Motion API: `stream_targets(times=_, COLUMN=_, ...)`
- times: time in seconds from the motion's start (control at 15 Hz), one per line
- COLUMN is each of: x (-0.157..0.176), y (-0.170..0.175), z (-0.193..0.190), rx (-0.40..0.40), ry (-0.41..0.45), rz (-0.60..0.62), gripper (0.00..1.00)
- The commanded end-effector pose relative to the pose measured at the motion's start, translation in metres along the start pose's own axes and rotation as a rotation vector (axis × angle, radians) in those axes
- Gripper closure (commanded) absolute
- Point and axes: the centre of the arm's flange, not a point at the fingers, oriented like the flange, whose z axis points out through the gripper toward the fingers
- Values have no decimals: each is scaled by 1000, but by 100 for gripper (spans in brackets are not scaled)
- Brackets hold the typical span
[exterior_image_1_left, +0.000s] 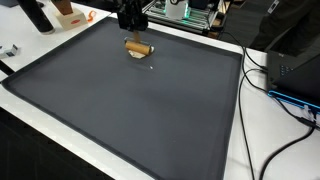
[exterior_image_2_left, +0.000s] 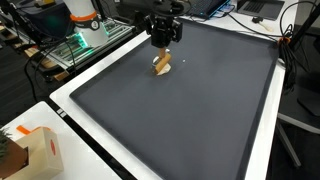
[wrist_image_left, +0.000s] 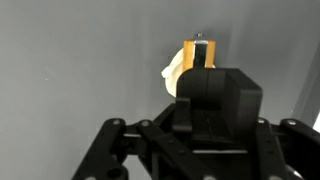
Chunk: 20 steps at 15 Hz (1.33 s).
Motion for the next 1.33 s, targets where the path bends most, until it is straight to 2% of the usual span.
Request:
stream_targets(times=0.0, x=-3, y=-3, z=17, rx=-47, ry=-19, rz=-9, gripper=79)
stream_targets(times=1.27, x=-4, y=7, z=15, rx=-128, ry=-2, rz=34, gripper=79)
